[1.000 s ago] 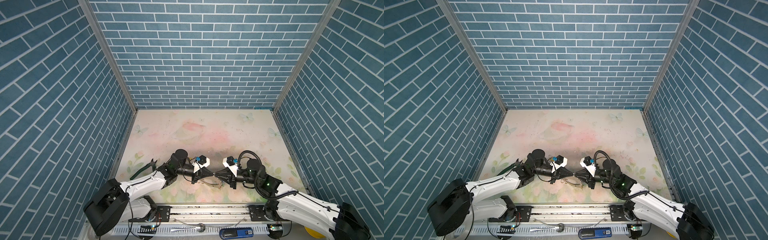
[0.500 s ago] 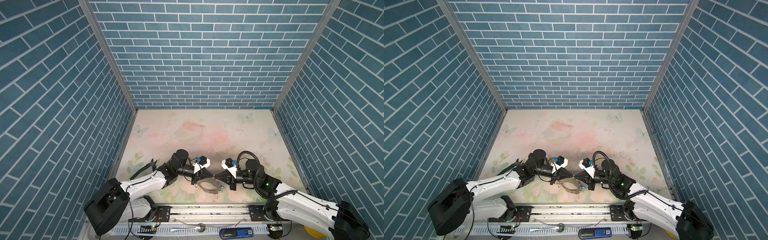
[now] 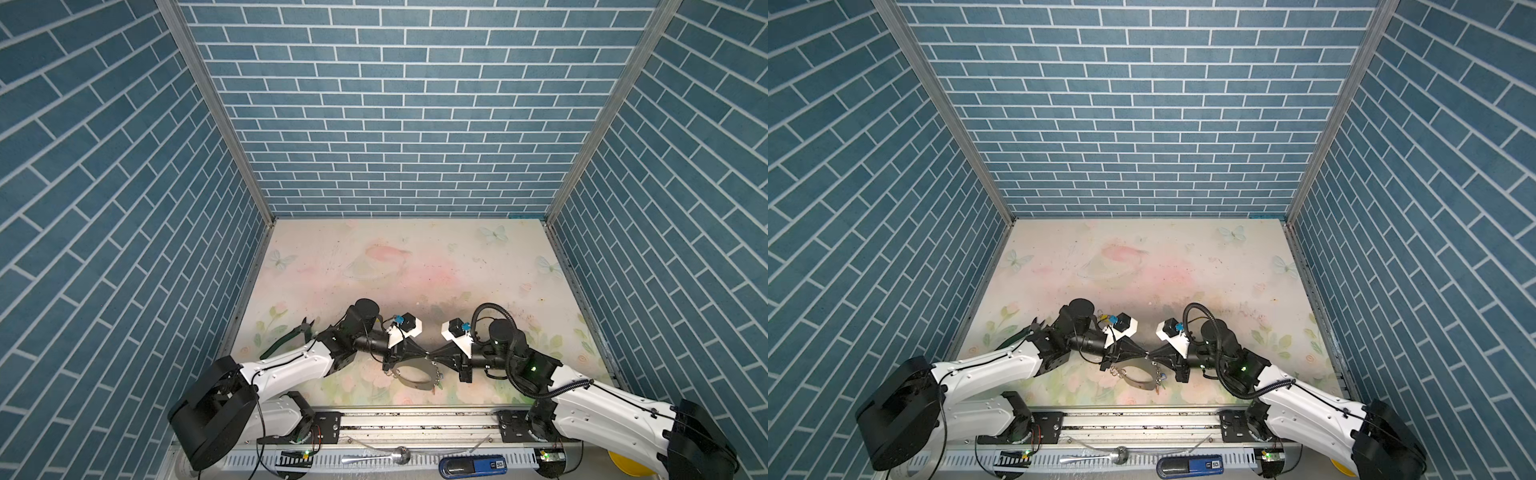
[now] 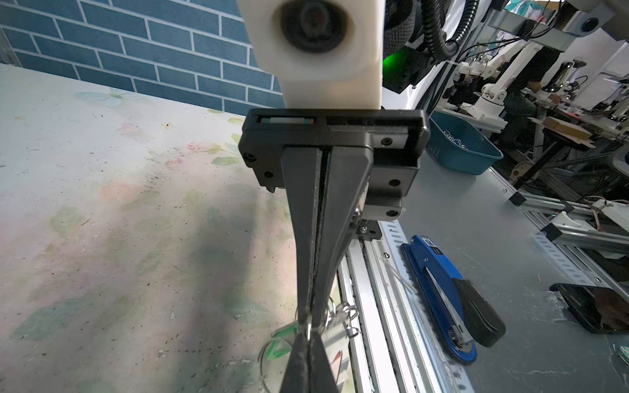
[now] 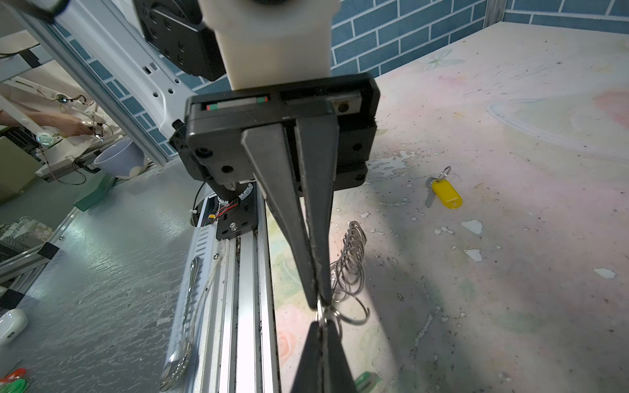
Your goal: Put the keys on the keyring
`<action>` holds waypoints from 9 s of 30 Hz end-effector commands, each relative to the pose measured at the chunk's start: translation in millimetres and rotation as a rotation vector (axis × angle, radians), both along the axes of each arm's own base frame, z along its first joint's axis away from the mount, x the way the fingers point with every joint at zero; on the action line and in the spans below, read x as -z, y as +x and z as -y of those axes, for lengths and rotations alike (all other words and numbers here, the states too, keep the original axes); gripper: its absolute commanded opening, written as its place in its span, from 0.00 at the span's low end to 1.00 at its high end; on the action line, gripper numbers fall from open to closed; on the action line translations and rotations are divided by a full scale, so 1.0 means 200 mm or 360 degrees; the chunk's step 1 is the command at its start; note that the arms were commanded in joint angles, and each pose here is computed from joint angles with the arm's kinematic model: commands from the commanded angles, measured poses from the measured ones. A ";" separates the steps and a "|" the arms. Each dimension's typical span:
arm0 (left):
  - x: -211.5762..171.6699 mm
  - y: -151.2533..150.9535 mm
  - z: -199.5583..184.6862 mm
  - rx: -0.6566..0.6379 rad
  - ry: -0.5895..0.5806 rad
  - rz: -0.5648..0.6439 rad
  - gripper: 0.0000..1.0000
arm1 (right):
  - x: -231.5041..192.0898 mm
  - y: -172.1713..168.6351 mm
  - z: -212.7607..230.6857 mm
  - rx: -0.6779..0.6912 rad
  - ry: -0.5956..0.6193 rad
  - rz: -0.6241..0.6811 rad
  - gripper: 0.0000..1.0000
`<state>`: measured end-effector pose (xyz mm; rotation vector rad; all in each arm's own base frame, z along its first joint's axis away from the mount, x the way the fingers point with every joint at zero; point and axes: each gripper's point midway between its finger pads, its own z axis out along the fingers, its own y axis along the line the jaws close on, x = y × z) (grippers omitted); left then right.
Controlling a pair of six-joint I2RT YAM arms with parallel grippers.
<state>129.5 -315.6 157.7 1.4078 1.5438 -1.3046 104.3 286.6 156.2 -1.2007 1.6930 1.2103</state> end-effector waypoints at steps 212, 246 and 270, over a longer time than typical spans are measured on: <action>0.83 0.44 -0.26 -0.1348 0.1215 -0.0474 0.30 | 0.57 0.16 0.34 0.1098 -0.1036 -0.0301 0.35; 0.81 0.43 -0.22 -0.1312 0.1182 -0.0497 0.33 | 0.55 0.16 0.20 0.0907 -0.0999 -0.0158 0.32; 0.80 0.43 -0.24 -0.1336 0.1147 -0.0499 0.35 | 0.44 0.19 0.16 0.1177 -0.0855 -0.0535 0.36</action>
